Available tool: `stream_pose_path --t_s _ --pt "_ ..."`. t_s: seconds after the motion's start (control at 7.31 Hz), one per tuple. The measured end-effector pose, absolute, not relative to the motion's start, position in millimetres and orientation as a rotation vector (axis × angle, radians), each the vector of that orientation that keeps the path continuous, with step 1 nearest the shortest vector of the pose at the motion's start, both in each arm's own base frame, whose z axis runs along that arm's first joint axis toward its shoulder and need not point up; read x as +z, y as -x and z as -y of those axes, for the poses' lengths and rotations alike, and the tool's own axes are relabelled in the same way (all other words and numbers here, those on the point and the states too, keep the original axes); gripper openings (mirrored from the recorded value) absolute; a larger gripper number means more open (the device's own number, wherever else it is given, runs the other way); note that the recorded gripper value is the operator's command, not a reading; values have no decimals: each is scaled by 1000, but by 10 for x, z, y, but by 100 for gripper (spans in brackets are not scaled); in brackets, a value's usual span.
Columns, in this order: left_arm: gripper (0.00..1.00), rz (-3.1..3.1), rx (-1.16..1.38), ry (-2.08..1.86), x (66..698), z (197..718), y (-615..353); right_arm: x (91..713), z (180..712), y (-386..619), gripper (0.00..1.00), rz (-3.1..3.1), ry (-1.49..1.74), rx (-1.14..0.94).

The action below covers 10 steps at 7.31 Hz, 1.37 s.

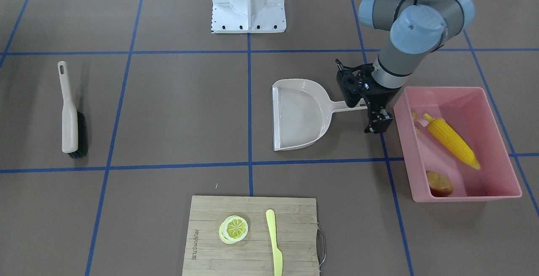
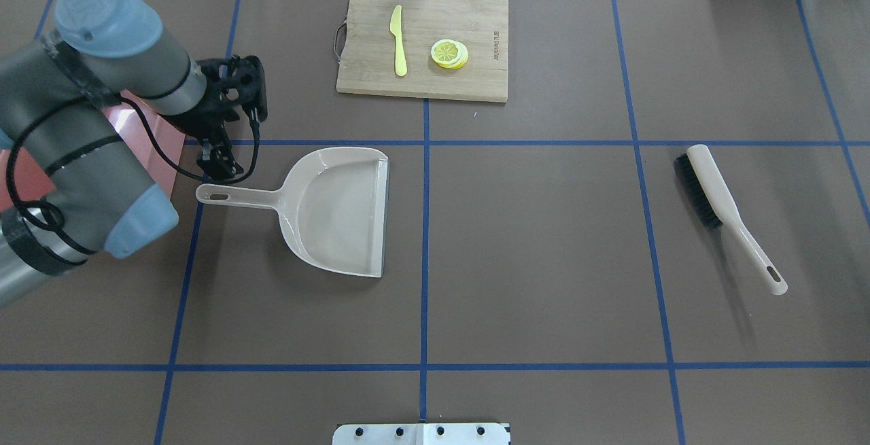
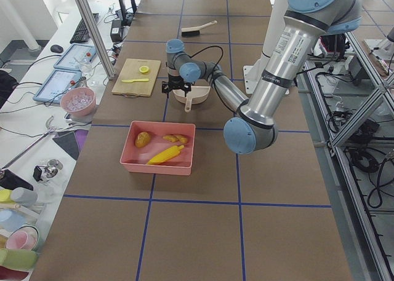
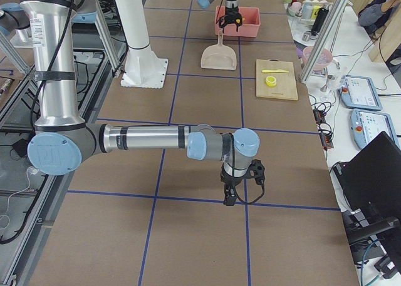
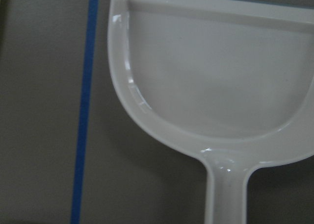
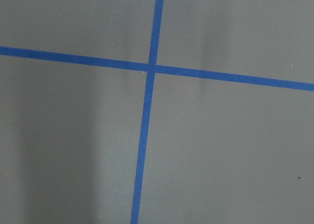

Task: Sweep and dump trash into bin

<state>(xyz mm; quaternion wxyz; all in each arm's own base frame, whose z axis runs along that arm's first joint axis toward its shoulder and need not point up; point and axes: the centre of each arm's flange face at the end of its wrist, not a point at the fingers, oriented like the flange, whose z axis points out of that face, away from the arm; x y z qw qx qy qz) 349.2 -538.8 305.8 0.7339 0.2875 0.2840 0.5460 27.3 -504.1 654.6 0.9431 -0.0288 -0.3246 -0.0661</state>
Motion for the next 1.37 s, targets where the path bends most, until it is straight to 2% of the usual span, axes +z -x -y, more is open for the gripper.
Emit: stream_pose_path --t_s 0.68,0.96,1.37 --pt "98 -652 401 -475 3031 6108 -1887 6558 5040 -273 100 662 61 -134" --pt "98 -602 168 -317 3428 6212 -1143 6551 5045 -273 100 662 59 -135" --pt "98 -565 41 -167 4280 5876 -535 6549 5049 -272 100 662 59 -135"
